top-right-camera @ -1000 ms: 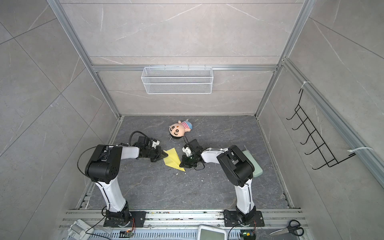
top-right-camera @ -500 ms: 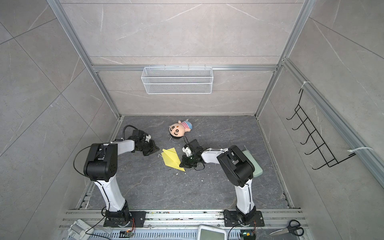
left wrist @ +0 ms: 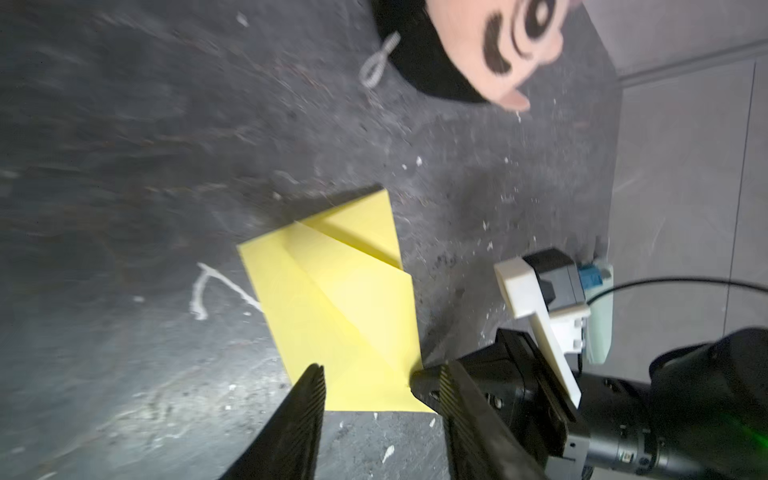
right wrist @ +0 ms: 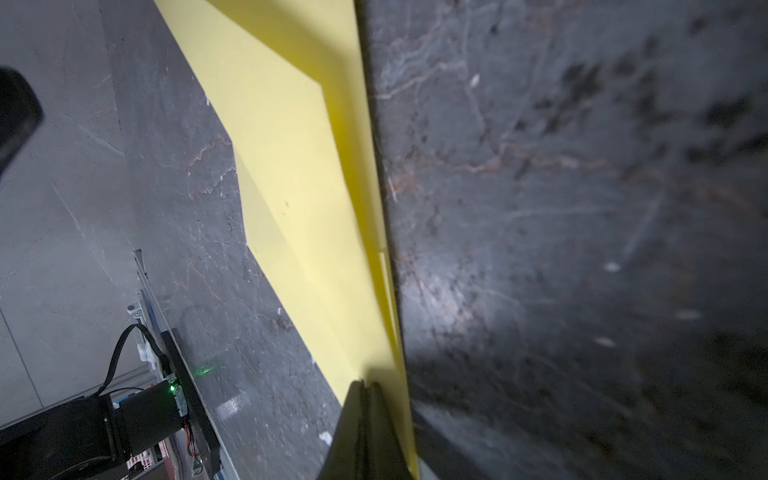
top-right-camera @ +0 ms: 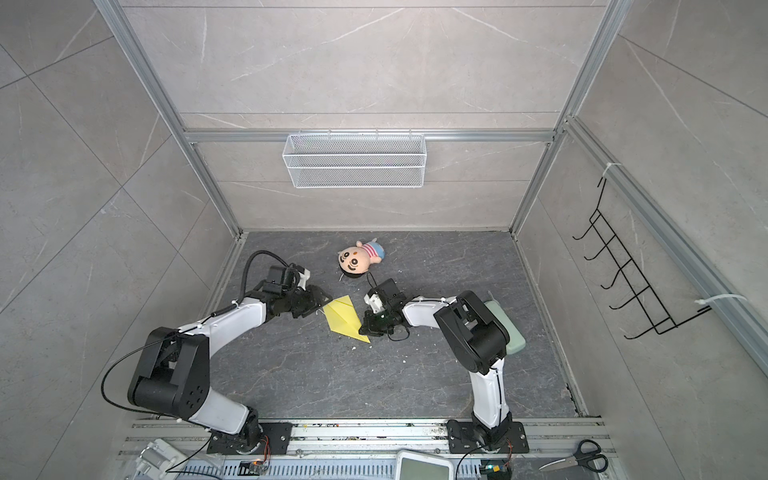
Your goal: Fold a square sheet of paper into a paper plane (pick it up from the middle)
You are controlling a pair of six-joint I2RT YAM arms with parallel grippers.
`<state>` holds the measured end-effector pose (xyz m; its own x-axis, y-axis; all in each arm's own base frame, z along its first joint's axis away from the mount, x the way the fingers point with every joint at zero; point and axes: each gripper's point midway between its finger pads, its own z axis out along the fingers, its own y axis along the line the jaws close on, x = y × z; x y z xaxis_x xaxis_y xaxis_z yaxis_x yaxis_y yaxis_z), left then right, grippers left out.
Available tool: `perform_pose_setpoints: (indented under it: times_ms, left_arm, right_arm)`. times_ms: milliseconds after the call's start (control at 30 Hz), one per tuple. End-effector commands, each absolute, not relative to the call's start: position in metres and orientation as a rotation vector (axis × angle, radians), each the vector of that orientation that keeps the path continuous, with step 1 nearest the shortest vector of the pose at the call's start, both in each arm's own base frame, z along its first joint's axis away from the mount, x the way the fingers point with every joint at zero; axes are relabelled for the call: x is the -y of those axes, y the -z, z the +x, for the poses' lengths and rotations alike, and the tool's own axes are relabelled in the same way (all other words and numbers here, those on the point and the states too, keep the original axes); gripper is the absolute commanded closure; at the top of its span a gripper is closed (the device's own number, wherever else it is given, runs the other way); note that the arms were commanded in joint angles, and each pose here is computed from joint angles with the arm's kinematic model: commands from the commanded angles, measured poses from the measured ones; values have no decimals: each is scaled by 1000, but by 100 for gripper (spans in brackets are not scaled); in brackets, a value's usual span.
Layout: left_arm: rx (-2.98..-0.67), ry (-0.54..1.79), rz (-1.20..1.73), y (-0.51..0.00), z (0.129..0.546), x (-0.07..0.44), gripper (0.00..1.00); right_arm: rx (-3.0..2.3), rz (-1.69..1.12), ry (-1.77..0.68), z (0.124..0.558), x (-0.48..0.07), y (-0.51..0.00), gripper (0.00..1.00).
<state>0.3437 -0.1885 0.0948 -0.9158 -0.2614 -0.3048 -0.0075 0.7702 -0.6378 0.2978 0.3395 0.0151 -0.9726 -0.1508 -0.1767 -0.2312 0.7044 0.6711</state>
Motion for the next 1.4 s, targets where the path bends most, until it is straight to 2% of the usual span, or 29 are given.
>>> perform_pose_setpoints:
  times_ms: [0, 167, 400, 700, 833, 1033, 1200, 1367]
  left_arm:
    - [-2562, 944, -139, -94, 338, 215, 46]
    - [-2572, 985, -99, -82, 338, 236, 49]
    - [-2658, 974, -36, -52, 343, 244, 71]
    - [-2703, 877, -43, -32, 350, 237, 83]
    - [-2744, 821, -69, -17, 346, 228, 88]
    - [-2782, 775, -77, -5, 338, 219, 91]
    - [-2796, 749, -59, -2, 339, 217, 92]
    - [-2808, 736, -50, 1, 339, 216, 92]
  right_arm:
    - [-2995, -265, -854, 274, -301, 36, 94]
    - [-3001, -255, -877, 276, -304, 37, 94]
    - [-3036, -249, -826, 277, -301, 39, 94]
    - [-3013, -227, -865, 282, -307, 31, 94]
    - [-2945, -236, -948, 288, -317, 13, 94]
    - [-2690, -225, -1326, 306, -361, -43, 93]
    - [-2669, -57, -1278, 323, -359, -37, 94]
    - [-2717, -8, -1229, 323, -359, -23, 95]
